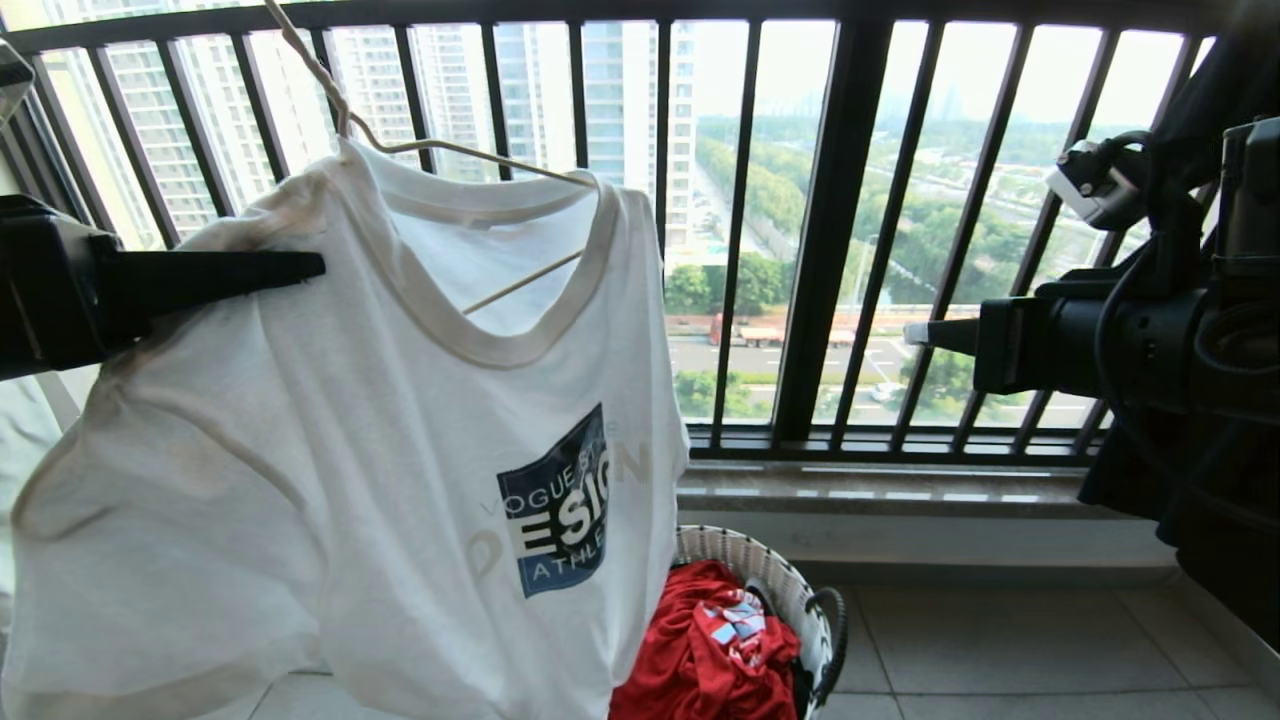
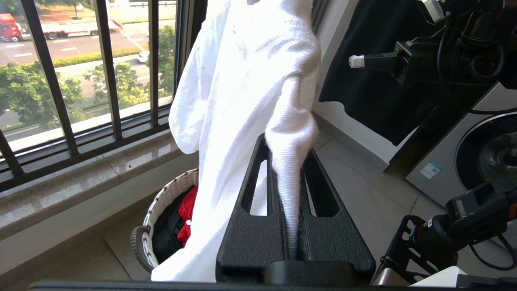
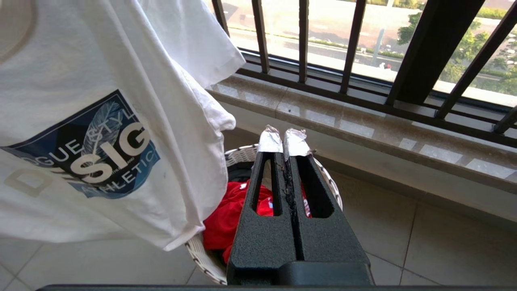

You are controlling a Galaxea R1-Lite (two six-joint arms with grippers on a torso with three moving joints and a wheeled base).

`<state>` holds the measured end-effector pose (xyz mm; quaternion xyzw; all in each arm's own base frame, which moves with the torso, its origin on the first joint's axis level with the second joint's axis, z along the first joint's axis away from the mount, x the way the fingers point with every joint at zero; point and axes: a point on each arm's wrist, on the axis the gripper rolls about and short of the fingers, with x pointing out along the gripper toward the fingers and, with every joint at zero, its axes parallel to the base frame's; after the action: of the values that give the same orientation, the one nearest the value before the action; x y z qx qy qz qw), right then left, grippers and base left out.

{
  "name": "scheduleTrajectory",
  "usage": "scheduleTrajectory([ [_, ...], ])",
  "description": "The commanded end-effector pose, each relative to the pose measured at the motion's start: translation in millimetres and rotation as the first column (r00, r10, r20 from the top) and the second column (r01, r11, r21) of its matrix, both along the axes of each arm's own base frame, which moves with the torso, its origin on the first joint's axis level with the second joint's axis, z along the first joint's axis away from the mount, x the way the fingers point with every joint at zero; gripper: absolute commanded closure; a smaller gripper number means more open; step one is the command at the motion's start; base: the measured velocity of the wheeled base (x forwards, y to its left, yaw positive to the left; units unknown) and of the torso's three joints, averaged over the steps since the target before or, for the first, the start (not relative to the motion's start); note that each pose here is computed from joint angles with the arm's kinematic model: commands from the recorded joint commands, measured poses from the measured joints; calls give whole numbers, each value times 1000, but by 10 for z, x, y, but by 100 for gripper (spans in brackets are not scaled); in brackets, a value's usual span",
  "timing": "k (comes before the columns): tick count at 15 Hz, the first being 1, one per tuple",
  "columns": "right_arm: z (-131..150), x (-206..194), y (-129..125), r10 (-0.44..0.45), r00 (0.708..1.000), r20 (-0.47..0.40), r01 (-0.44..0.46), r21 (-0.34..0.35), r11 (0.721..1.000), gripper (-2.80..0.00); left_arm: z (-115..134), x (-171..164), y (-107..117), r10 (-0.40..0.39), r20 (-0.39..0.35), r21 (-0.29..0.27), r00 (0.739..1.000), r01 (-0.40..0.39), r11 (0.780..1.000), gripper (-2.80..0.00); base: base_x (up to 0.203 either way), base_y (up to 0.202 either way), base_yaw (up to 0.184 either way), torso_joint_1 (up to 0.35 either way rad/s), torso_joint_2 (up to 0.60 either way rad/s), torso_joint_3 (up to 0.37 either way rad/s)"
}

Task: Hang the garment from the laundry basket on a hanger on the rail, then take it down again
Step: Hang the clothes rack on the clothesline

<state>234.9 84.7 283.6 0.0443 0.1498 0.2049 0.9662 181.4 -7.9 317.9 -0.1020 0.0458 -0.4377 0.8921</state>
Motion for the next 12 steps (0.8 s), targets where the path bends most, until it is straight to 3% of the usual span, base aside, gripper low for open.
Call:
scheduleTrajectory([
  [1, 55, -58, -19, 2, 1000, 22, -2, 8, 1000, 0, -4, -92, -14, -11, 11, 1, 1000, 11, 1000, 0, 0, 0, 0, 0, 0, 0],
  [4, 178, -212, -73, 7, 997, 80, -8, 5, 1000, 0, 5, -93, -13, -12, 16, 1, 1000, 12, 1000, 0, 0, 0, 0, 0, 0, 0],
  [6, 200, -269, -93, 8, 996, 93, -9, 2, 1000, 0, 14, -154, -25, -67, 24, 3, 997, 67, 998, 0, 0, 0, 0, 4, -99, -89],
  [10, 228, -305, -106, 9, 995, 104, -9, 5, 1000, 0, -25, -190, -34, -149, 14, 4, 989, 149, 989, 0, 0, 0, 0, 45, -258, -321],
  [12, 264, -349, -121, 11, 993, 118, -12, 10, 1000, 0, -92, -191, -43, -247, -12, -1, 969, 247, 969, 0, 0, 0, 0, 98, -576, -339],
])
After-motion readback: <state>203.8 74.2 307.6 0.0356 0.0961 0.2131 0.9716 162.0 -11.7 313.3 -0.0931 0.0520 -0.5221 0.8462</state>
